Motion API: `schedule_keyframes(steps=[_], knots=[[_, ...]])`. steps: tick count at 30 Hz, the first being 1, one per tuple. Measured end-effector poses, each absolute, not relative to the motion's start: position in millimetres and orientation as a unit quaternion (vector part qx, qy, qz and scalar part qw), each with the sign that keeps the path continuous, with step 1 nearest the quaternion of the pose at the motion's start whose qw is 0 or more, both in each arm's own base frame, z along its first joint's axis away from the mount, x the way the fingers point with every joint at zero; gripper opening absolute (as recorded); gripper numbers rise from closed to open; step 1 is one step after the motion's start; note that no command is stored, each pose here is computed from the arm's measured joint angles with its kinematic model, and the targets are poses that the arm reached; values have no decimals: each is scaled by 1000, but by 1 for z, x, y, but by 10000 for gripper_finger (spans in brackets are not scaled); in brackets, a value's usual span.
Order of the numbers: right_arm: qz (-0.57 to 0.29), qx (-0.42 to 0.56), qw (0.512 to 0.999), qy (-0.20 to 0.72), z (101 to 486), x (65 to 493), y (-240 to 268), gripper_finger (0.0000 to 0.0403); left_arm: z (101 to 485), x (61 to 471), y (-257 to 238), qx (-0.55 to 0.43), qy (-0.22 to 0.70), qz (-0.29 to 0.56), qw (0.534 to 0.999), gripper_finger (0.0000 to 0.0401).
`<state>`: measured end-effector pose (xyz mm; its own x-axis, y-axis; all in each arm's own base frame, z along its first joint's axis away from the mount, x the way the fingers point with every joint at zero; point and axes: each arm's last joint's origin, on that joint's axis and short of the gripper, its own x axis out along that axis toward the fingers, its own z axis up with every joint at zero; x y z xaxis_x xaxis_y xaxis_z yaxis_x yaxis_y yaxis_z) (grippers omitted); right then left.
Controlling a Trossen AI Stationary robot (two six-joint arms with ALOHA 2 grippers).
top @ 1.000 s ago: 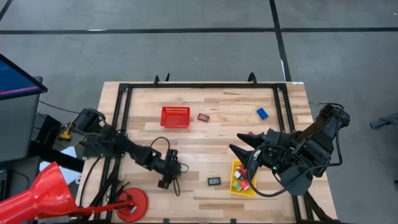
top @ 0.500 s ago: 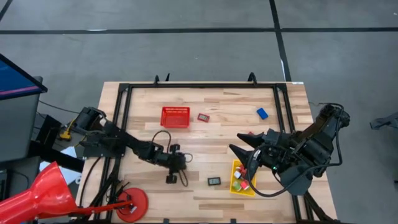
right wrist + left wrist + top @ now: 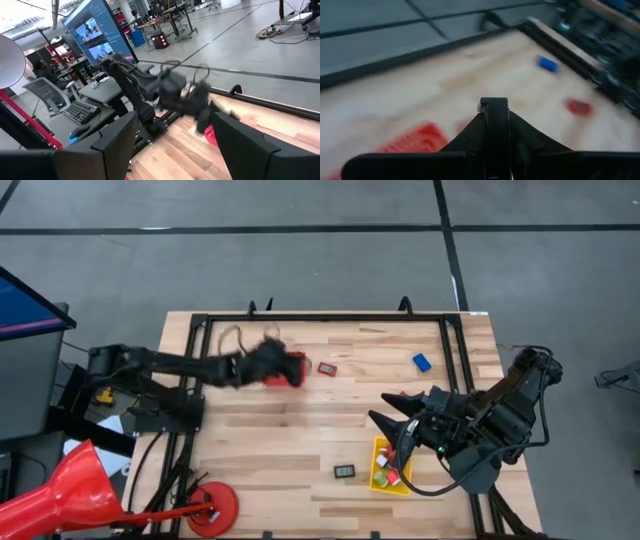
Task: Pick & Place Office items
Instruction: Put the left black digital clock in the red basket
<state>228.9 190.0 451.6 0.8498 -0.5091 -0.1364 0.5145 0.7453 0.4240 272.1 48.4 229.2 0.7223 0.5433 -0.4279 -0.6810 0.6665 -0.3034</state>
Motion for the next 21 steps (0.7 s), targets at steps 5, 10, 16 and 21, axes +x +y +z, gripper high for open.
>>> schedule_keyframes(steps=[5,10,16,21], knots=[[-279,232,932,1,452,230,189,256,234,234,85,-259,201,425,844,43],[-286,232,930,-3,452,232,186,256,227,221,89,-275,254,434,819,43],[-291,231,929,-4,452,234,184,256,219,223,90,-325,249,458,789,43],[-291,230,929,-4,452,235,185,256,202,230,92,-353,262,477,761,43]])
